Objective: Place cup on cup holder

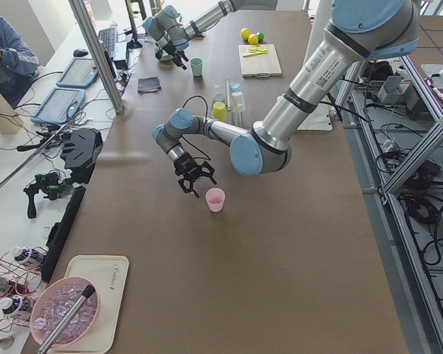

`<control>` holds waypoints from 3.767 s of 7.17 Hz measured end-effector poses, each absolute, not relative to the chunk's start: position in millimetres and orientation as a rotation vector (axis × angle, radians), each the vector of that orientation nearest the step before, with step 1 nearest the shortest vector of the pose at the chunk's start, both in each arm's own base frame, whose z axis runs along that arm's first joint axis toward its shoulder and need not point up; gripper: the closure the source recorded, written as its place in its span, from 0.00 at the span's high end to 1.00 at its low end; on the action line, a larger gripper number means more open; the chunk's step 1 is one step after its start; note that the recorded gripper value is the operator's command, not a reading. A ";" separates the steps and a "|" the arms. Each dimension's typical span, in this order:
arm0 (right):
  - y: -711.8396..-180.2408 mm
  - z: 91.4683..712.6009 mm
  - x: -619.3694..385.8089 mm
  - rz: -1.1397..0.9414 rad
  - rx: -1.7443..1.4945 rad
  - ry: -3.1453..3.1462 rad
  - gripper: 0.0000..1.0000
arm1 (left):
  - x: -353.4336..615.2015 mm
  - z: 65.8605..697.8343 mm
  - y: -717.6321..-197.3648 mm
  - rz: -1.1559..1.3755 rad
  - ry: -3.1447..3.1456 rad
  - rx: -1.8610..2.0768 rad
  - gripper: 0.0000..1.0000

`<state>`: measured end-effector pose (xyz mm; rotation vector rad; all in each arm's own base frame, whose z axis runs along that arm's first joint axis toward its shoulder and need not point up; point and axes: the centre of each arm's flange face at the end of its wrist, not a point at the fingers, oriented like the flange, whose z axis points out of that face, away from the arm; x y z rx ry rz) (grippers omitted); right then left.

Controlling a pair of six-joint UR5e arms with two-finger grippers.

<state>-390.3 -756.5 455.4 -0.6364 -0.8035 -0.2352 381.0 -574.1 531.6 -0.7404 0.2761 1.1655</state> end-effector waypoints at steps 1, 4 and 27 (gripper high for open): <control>-751.8 455.9 -396.7 -0.229 -0.657 -0.801 1.00 | 386.2 536.9 -568.3 1.173 0.270 -0.754 0.95; -740.0 458.5 -414.7 -0.242 -0.681 -0.788 1.00 | 394.2 552.8 -551.3 1.172 0.248 -0.806 0.96; -784.1 282.0 -332.2 -0.377 -0.381 -0.913 0.00 | 240.6 297.2 -523.7 0.922 0.526 0.683 0.66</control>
